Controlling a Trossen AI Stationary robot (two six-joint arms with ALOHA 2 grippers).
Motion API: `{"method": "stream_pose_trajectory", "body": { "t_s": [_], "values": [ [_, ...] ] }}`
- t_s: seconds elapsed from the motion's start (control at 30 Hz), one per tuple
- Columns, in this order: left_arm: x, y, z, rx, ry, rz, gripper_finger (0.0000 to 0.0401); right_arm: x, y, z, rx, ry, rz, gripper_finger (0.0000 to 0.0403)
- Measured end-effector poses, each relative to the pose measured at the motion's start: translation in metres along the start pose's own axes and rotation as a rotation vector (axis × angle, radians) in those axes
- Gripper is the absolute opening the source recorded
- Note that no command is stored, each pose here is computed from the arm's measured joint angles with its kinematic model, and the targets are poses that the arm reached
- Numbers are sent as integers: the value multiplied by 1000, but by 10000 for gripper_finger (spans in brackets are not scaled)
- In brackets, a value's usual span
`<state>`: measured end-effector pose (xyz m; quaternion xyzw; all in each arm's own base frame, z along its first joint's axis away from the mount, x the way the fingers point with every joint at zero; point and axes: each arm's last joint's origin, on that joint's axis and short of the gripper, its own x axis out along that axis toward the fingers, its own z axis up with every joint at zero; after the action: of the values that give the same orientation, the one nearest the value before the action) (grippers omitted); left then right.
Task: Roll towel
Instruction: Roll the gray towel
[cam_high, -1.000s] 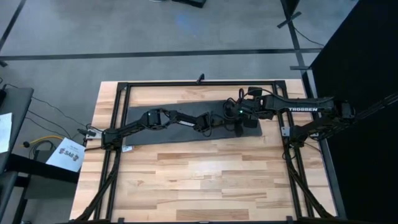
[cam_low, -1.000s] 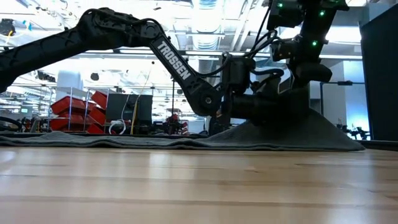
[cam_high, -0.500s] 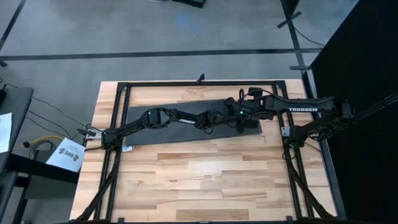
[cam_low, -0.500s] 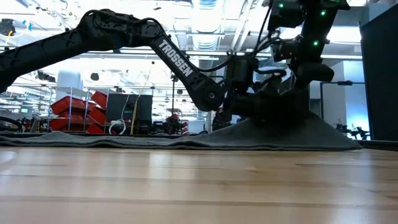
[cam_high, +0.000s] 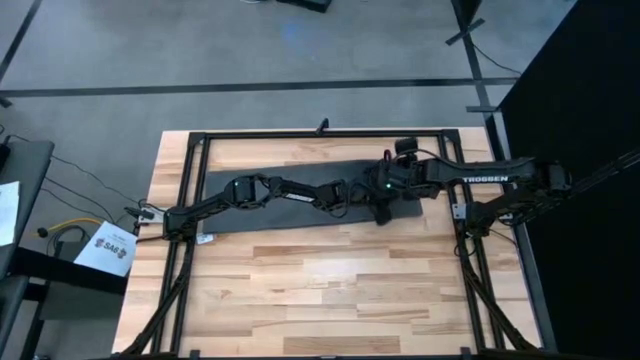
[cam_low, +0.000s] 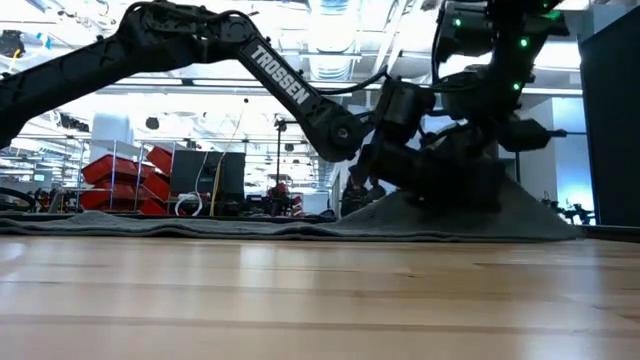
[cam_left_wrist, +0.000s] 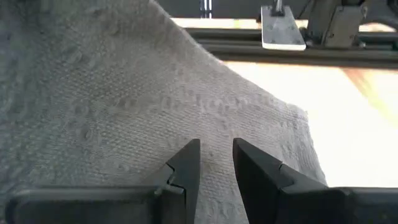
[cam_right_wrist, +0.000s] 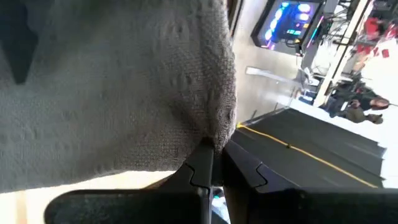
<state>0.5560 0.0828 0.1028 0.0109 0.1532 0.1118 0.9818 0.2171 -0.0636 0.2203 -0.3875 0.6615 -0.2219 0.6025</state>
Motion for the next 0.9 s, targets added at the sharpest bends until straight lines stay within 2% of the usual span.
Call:
{"method": "stream_pose_trajectory", "body": {
  "t_s": [0.13,0.27,0.47,0.6,0.77,0.9],
  "values": [
    [-6,-1,4,31,87,-24,81,6,17,-3,-18,19,12,8],
    [-22,-6,18,48,144,-65,82,4,31,-7,-28,34,24,8],
    [-48,-15,18,26,140,-119,81,-9,49,-3,-8,-28,27,8],
    [-79,-16,29,38,100,-124,82,-15,61,-1,31,-75,50,8],
    [-118,-16,13,40,171,-101,82,-23,75,-2,25,-101,111,8],
    [-144,-8,2,-23,143,-62,81,-31,83,-4,41,-113,118,8]
  ]
}}
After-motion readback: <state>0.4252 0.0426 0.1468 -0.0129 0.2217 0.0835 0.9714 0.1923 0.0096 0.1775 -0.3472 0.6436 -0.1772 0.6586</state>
